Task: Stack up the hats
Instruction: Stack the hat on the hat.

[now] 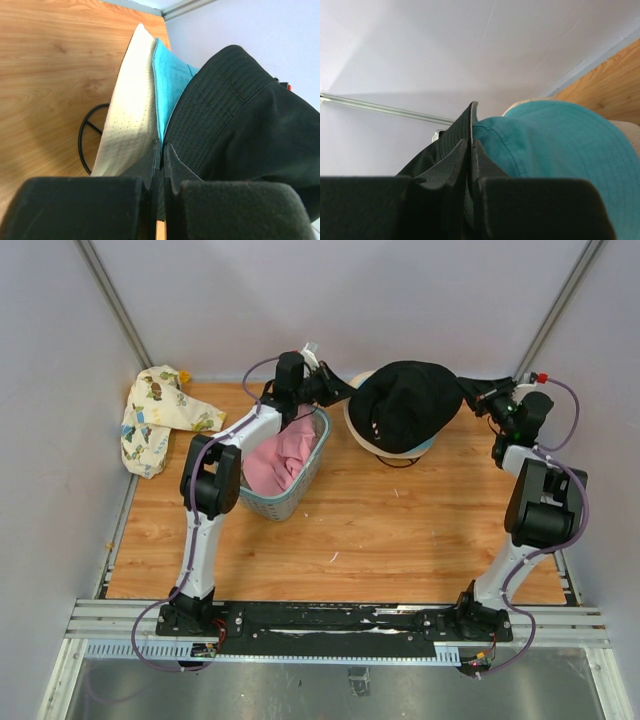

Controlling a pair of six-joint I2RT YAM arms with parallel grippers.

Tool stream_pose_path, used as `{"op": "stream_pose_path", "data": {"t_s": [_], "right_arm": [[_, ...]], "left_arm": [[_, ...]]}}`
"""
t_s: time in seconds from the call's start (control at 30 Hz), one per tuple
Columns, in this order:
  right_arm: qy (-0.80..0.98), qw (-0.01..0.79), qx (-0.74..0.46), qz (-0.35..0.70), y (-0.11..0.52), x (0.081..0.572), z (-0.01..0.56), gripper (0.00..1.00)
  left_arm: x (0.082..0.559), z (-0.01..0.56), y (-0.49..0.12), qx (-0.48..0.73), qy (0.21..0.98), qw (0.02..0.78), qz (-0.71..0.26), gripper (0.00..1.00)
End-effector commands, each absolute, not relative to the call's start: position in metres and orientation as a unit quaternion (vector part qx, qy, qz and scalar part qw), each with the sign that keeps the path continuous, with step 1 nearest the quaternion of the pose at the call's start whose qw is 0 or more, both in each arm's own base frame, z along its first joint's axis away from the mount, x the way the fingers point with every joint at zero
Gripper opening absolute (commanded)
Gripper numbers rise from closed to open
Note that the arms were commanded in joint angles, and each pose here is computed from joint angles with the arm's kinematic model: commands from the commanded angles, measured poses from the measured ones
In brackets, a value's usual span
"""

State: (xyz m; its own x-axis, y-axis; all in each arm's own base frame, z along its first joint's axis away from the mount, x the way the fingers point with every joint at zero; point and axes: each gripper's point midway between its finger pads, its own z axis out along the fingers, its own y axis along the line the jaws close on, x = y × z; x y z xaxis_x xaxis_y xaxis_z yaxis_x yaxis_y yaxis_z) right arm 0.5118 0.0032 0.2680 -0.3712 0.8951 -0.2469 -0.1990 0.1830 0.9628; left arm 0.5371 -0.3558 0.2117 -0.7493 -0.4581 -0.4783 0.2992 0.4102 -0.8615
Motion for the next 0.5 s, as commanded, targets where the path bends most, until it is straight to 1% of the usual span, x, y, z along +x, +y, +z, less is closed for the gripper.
{"op": "stream_pose_path", "data": {"t_s": [0.0, 0.2, 0.47], "right_arm": [[0.623, 0.483, 0.290, 0.543, 0.007, 0.533, 0.258, 0.08], [0.646, 0.462, 0.305, 0.526, 0.014, 0.550, 0.229, 0.08], [0.697, 0.437, 0.318, 0.472, 0.024, 0.560, 0.189, 0.08]], "left_arm": [[0.550, 0.204, -0.355, -0.038, 0.784, 0.373, -0.495, 0.00], [0.556, 0.181, -0.364, -0.017, 0.817, 0.372, -0.441, 0.00], [0.557, 0.141, -0.364, 0.003, 0.856, 0.352, -0.378, 0.00]]}}
